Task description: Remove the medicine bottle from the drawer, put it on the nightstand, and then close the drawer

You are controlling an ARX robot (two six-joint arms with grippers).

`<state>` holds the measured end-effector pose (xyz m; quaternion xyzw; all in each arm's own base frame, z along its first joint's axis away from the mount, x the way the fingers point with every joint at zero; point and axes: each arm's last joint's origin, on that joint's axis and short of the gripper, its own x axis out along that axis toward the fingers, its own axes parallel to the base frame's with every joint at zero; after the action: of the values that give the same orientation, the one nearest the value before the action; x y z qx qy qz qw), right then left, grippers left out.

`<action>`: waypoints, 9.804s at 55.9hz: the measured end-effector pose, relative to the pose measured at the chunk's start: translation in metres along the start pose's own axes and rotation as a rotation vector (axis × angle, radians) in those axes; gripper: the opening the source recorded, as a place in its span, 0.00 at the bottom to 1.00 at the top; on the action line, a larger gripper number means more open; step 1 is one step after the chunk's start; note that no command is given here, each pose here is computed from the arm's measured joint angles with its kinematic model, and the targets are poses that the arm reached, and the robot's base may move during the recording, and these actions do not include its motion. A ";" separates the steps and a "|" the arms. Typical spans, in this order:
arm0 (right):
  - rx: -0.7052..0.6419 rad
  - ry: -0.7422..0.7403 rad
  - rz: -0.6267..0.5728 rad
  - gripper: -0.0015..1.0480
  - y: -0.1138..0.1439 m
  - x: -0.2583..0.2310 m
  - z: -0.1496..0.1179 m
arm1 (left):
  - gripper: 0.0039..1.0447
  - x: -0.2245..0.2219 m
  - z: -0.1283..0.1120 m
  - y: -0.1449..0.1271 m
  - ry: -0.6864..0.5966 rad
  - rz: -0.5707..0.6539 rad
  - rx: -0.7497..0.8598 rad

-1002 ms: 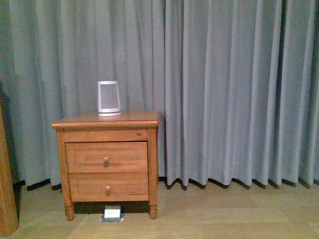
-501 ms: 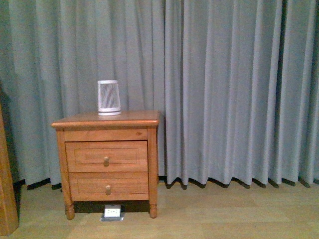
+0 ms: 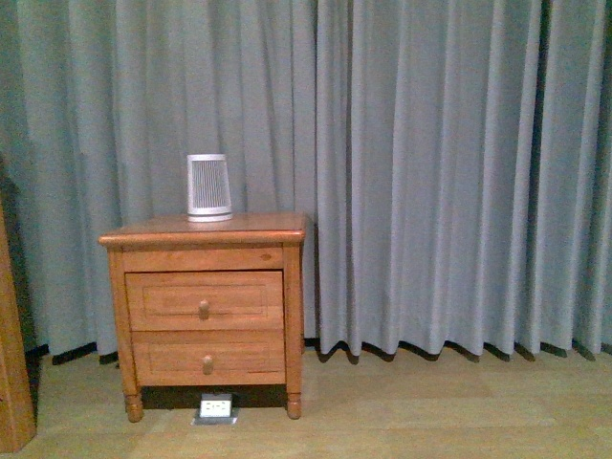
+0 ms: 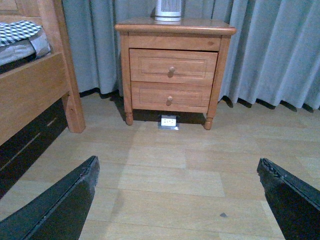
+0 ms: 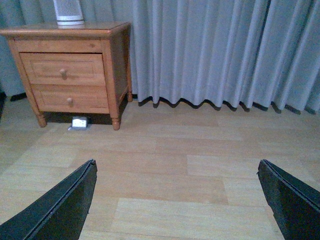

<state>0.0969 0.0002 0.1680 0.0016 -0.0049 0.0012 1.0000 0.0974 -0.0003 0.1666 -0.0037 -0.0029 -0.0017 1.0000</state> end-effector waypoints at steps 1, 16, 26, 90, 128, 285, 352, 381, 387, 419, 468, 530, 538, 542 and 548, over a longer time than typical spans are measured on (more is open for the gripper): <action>0.000 0.000 0.000 0.93 0.000 0.000 0.000 | 0.94 0.000 0.000 0.000 0.000 0.000 0.000; 0.000 0.000 0.000 0.93 0.000 0.000 0.000 | 0.94 0.000 0.000 0.000 0.000 0.000 0.000; 0.000 0.000 0.000 0.93 0.000 0.000 0.000 | 0.94 0.000 0.000 0.000 0.000 0.000 0.000; 0.000 0.000 0.000 0.93 0.000 0.000 0.000 | 0.94 0.002 -0.007 0.002 0.287 -0.024 -0.169; 0.000 0.000 0.000 0.93 0.000 0.000 0.000 | 0.94 0.215 -0.016 -0.029 0.218 -0.139 -0.097; 0.000 0.000 0.000 0.93 0.000 0.000 0.000 | 0.24 0.358 -0.138 -0.007 0.216 -0.058 0.054; 0.000 0.000 0.000 0.93 0.000 0.000 0.000 | 0.93 0.181 -0.080 -0.012 0.429 -0.068 0.106; 0.000 0.000 0.000 0.93 0.000 0.000 0.000 | 0.94 0.045 0.054 -0.014 0.172 0.069 0.184; 0.000 0.000 0.000 0.93 0.000 0.000 0.000 | 0.94 0.014 0.047 -0.009 0.171 0.121 0.148; 0.000 0.000 0.000 0.93 0.000 0.000 0.000 | 0.43 0.000 -0.001 0.000 0.009 -0.001 0.016; 0.000 0.000 -0.003 0.93 0.000 0.000 0.000 | 0.50 0.000 -0.001 0.000 0.006 -0.003 0.010; 0.000 0.000 0.005 0.93 0.000 0.000 0.000 | 0.94 0.000 -0.001 0.000 0.004 0.004 0.010; -0.075 0.039 -0.109 0.93 0.000 0.007 0.002 | 0.94 0.000 -0.001 0.000 0.004 0.002 0.010; -0.087 0.086 -0.124 0.93 0.002 0.021 0.011 | 0.94 0.000 -0.001 0.000 0.004 0.001 0.010; -0.057 0.228 -0.089 0.93 0.008 0.057 0.029 | 0.94 0.000 -0.001 0.000 0.004 0.001 0.010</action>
<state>0.1541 0.0085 0.1976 -0.0270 0.1087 -0.0434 0.9928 0.0973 -0.0004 0.1661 0.0012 -0.0009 -0.0013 1.0000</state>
